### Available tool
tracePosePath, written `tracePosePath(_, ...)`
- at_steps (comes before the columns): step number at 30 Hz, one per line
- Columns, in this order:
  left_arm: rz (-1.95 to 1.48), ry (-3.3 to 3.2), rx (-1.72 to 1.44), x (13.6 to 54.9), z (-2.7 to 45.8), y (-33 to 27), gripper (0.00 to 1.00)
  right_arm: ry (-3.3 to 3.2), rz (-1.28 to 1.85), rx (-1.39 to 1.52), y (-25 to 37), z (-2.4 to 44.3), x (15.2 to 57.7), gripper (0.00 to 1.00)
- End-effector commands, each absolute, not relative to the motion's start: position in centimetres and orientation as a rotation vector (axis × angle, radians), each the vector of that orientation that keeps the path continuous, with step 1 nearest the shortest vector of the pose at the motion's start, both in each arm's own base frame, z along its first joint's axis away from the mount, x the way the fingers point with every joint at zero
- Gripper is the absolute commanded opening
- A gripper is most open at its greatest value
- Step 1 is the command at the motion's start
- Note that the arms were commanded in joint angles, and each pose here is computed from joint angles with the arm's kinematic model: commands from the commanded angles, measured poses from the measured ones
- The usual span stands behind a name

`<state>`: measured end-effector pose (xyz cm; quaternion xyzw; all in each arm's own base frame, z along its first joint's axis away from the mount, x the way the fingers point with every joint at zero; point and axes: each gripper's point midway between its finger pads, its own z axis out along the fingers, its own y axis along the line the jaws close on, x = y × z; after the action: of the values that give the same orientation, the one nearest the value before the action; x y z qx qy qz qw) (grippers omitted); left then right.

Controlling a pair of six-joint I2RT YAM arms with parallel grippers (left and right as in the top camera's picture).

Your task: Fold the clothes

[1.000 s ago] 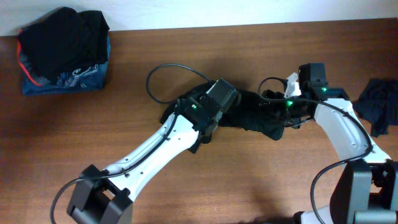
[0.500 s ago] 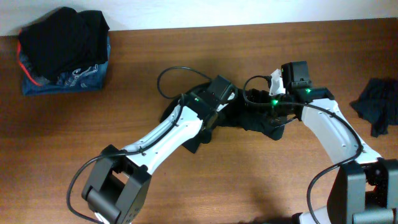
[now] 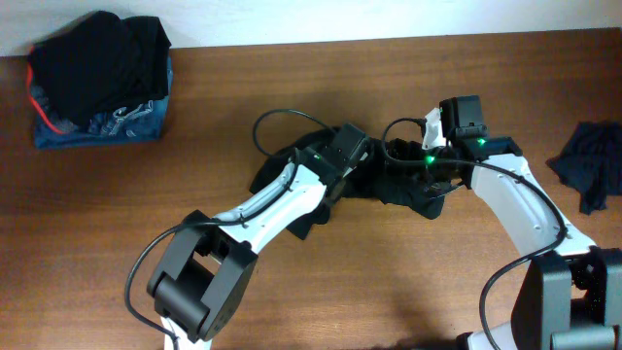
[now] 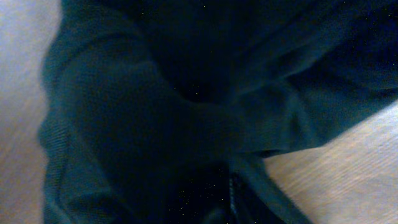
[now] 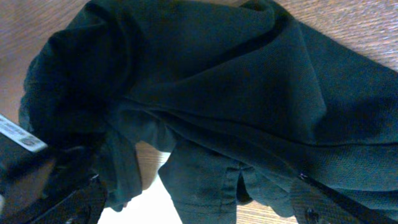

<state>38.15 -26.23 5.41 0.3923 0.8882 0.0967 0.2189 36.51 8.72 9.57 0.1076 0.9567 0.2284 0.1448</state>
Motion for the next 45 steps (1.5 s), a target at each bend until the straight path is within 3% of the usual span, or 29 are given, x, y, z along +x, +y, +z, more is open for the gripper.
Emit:
tracePosePath(1,0.407,2.424,1.040,39.3,6.4,-24.9,0.29,2.761,0.635,0.303,8.7,9.3,36.5,0.99)
tracePosePath(6,0.508,2.389,0.995,40.0,8.5,-23.7,0.28,2.764,0.576,0.316,8.0,9.1,36.6,0.99)
tracePosePath(9,0.546,2.361,0.943,40.8,10.5,-23.0,0.08,2.771,0.561,0.321,7.8,8.9,36.5,1.00)
tracePosePath(14,0.572,2.395,0.894,41.7,10.5,-20.8,0.01,2.780,0.511,0.333,7.2,8.6,36.4,0.98)
tracePosePath(31,0.778,2.410,0.501,47.1,13.6,-9.2,0.01,2.801,0.485,0.344,6.9,8.0,35.9,0.99)
tracePosePath(42,0.651,2.137,0.202,53.3,18.7,-8.0,0.01,2.820,0.484,0.346,7.0,7.4,35.4,0.99)
tracePosePath(45,0.565,2.076,0.188,54.5,19.9,-9.2,0.07,2.822,0.484,0.346,7.0,7.4,35.4,0.98)
